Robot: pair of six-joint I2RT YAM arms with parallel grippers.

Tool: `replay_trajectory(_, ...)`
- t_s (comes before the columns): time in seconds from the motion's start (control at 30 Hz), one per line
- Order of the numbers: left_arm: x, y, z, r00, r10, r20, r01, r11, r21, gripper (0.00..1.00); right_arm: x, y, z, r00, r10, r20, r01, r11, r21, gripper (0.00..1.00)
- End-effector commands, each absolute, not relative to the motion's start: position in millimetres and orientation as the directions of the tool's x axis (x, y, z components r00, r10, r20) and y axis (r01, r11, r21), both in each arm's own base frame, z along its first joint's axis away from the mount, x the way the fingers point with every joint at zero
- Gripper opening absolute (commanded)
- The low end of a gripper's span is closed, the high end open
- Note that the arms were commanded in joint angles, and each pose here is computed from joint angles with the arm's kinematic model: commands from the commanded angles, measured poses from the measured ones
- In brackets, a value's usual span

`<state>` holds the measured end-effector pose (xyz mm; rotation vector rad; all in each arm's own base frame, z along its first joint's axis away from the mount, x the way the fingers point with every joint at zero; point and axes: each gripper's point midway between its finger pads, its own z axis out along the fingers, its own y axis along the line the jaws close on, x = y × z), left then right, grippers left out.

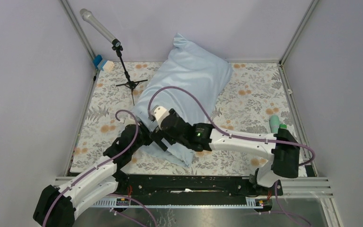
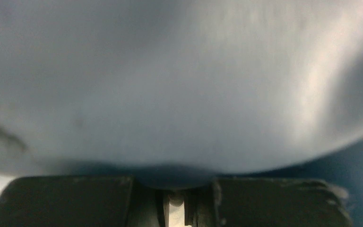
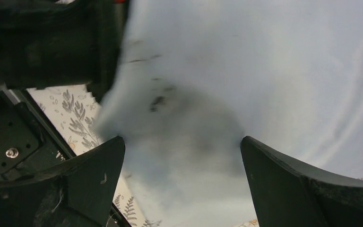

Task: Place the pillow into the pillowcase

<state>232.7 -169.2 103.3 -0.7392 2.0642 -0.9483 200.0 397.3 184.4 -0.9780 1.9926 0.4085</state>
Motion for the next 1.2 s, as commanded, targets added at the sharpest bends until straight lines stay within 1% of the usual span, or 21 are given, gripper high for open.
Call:
replay_trajectory(0.0,243.2,-175.5,115.5,-0.593,-0.675,-0.440,-0.119,0.614,-0.781,0.00,195.9,414.1,181.0,-0.241,-0.552,-0.798,-0.755,0.624,-0.203,1.00)
replay_trajectory(0.1,252.5,-190.2,123.3,-0.629,-0.637,-0.446,-0.071,0.618,-0.783,0.00,215.9,401.5,166.4,-0.248,-0.592,-0.767,-0.668,0.678,-0.307,0.99)
replay_trajectory(0.13,254.0,-200.0,127.7,-0.657,-0.614,-0.437,-0.042,0.609,-0.792,0.00,221.2,396.8,164.0,-0.259,-0.592,-0.763,-0.644,0.695,-0.320,0.97)
replay_trajectory(0.17,257.1,-207.7,133.1,-0.672,-0.599,-0.435,-0.017,0.601,-0.799,0.00,225.4,391.7,164.0,-0.274,-0.586,-0.763,-0.622,0.713,-0.324,0.90)
replay_trajectory(0.23,264.6,-220.9,142.9,-0.693,-0.572,-0.437,0.023,0.589,-0.807,0.00,230.8,381.5,170.3,-0.293,-0.560,-0.775,-0.585,0.746,-0.318,0.64)
replay_trajectory(0.27,267.7,-227.0,147.3,-0.703,-0.560,-0.437,0.042,0.582,-0.812,0.00,231.4,378.0,176.2,-0.295,-0.544,-0.786,-0.573,0.759,-0.309,0.53)
replay_trajectory(0.33,276.3,-240.3,155.1,-0.722,-0.530,-0.445,0.086,0.569,-0.818,0.00,232.0,373.6,190.2,-0.293,-0.511,-0.808,-0.562,0.776,-0.287,0.35)
replay_trajectory(0.37,279.6,-247.1,158.1,-0.734,-0.511,-0.448,0.107,0.564,-0.819,0.00,233.3,371.6,196.8,-0.289,-0.498,-0.817,-0.554,0.784,-0.282,0.28)
replay_trajectory(0.4,283.2,-254.7,160.4,-0.746,-0.487,-0.455,0.134,0.559,-0.818,0.00,234.9,369.4,202.2,-0.290,-0.488,-0.823,-0.546,0.791,-0.276,0.14)
replay_trajectory(0.43,287.5,-260.4,160.7,-0.757,-0.467,-0.457,0.147,0.560,-0.815,0.00,236.1,367.7,206.5,-0.293,-0.480,-0.827,-0.540,0.797,-0.271,0.04)
replay_trajectory(0.47,292.7,-265.2,162.0,-0.763,-0.449,-0.465,0.159,0.567,-0.808,0.00,236.4,367.9,210.7,-0.293,-0.471,-0.832,-0.540,0.799,-0.263,0.00)
replay_trajectory(0.57,305.0,-275.4,165.7,-0.776,-0.413,-0.476,0.182,0.577,-0.796,0.00,231.5,369.2,227.6,-0.290,-0.431,-0.854,-0.561,0.800,-0.214,0.00)
replay_trajectory(0.63,309.2,-276.1,165.9,-0.778,-0.409,-0.477,0.174,0.589,-0.789,0.00,229.3,364.4,249.4,-0.278,-0.390,-0.878,-0.560,0.808,-0.182,0.00)
replay_trajectory(0.77,303.7,-270.6,153.5,-0.787,-0.416,-0.456,0.137,0.603,-0.786,0.01,234.5,354.5,281.9,-0.305,-0.298,-0.904,-0.572,0.817,-0.076,0.00)
replay_trajectory(0.8,298.9,-268.2,150.8,-0.790,-0.422,-0.445,0.126,0.599,-0.791,0.08,237.7,351.6,288.5,-0.318,-0.273,-0.908,-0.572,0.819,-0.046,0.00)
replay_trajectory(0.87,287.6,-262.2,150.7,-0.786,-0.439,-0.436,0.117,0.587,-0.801,0.16,244.5,345.5,296.5,-0.348,-0.234,-0.908,-0.572,0.820,0.008,0.00)
replay_trajectory(0.9,280.7,-257.5,150.9,-0.782,-0.448,-0.434,0.113,0.582,-0.805,0.22,247.8,342.9,299.4,-0.363,-0.218,-0.906,-0.572,0.819,0.033,0.00)
replay_trajectory(1.0,263.7,-240.6,153.0,-0.760,-0.472,-0.447,0.102,0.592,-0.799,0.31,253.3,339.1,306.3,-0.379,-0.200,-0.904,-0.576,0.815,0.061,0.00)
replay_trajectory(1.07,253.9,-228.4,156.6,-0.742,-0.485,-0.462,0.094,0.608,-0.789,0.39,254.9,339.8,310.3,-0.380,-0.195,-0.904,-0.581,0.811,0.070,0.00)
replay_trajectory(1.17,242.2,-219.3,164.0,-0.729,-0.495,-0.473,0.100,0.607,-0.789,0.44,256.1,341.9,319.8,-0.377,-0.178,-0.909,-0.591,0.802,0.088,0.00)
